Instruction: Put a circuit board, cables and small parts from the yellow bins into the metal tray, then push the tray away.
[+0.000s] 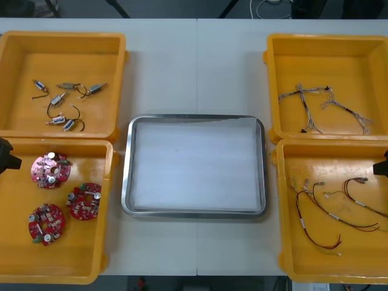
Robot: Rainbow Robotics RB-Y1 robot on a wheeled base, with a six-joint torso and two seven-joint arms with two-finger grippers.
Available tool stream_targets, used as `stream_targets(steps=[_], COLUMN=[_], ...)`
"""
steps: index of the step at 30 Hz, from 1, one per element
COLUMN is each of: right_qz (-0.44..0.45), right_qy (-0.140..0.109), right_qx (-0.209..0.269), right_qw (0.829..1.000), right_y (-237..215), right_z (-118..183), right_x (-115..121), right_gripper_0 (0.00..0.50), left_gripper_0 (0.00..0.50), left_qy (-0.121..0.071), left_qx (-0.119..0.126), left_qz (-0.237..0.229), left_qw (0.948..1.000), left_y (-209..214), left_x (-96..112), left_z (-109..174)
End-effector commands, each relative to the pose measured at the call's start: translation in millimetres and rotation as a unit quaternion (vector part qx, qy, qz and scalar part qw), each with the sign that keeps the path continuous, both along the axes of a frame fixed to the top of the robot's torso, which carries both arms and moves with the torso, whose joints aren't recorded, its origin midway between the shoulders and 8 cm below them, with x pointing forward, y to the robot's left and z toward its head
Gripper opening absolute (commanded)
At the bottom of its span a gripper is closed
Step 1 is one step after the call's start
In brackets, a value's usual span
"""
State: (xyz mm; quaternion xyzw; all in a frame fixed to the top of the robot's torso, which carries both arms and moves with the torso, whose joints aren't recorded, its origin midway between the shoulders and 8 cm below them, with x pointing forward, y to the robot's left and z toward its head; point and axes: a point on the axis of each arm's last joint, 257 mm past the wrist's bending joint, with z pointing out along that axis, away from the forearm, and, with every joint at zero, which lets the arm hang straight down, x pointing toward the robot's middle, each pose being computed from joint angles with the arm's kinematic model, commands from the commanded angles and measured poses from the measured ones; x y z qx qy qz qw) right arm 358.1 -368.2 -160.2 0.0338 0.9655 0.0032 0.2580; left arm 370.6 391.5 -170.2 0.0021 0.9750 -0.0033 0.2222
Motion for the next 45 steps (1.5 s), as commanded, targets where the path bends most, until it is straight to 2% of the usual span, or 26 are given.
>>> stream_targets(steps=[1,5,11,17,25,30,38,42,45], right_qz=[-0.001,0.001,0.028,0.078,0.157,0.186,0.202,0.215,0.227], right_qy=[-0.024,-0.011,0.026,0.006,-0.001,0.012,0.031,0.031,0.03], right_qx=[-0.025,-0.034,-0.065,-0.1,-0.127,-0.13,-0.119,-0.117,-0.125], right_qw=[0.999,0.999,0.997,0.992,0.979,0.974,0.972,0.969,0.965], right_y=[-13,-18,-32,-42,-45,-56,-55,-52,-52], right_z=[23,16,-2,-12,-43,-75,-108,-123,-130], right_x=[1,-6,-26,-24,-15,-12,-15,-12,-8], right_gripper_0=[0.5,0.5,0.5,0.5,0.5,0.5,0.5,0.5,0.5], left_gripper_0=[0.5,0.5,0.5,0.5,0.5,0.5,0.5,0.5,0.5], left_qy=[0.01,0.038,0.023,0.002,-0.013,-0.011,-0.004,-0.007,-0.002], left_qx=[0.014,0.021,0.018,0.01,0.005,0.0,-0.004,-0.006,-0.008], left_qz=[0.002,0.008,0.008,0.005,0.003,0.002,0.005,0.006,0.008], left_qw=[0.9999,0.999,0.9995,0.9999,0.9999,0.9999,1.0,0.9999,0.9999], left_y=[18,28,33,33,29,26,24,23,23], left_x=[-15,-33,-36,-37,-41,-48,-58,-58,-61], left_z=[-1,-18,-36,-57,-83,-98,-115,-121,-126])
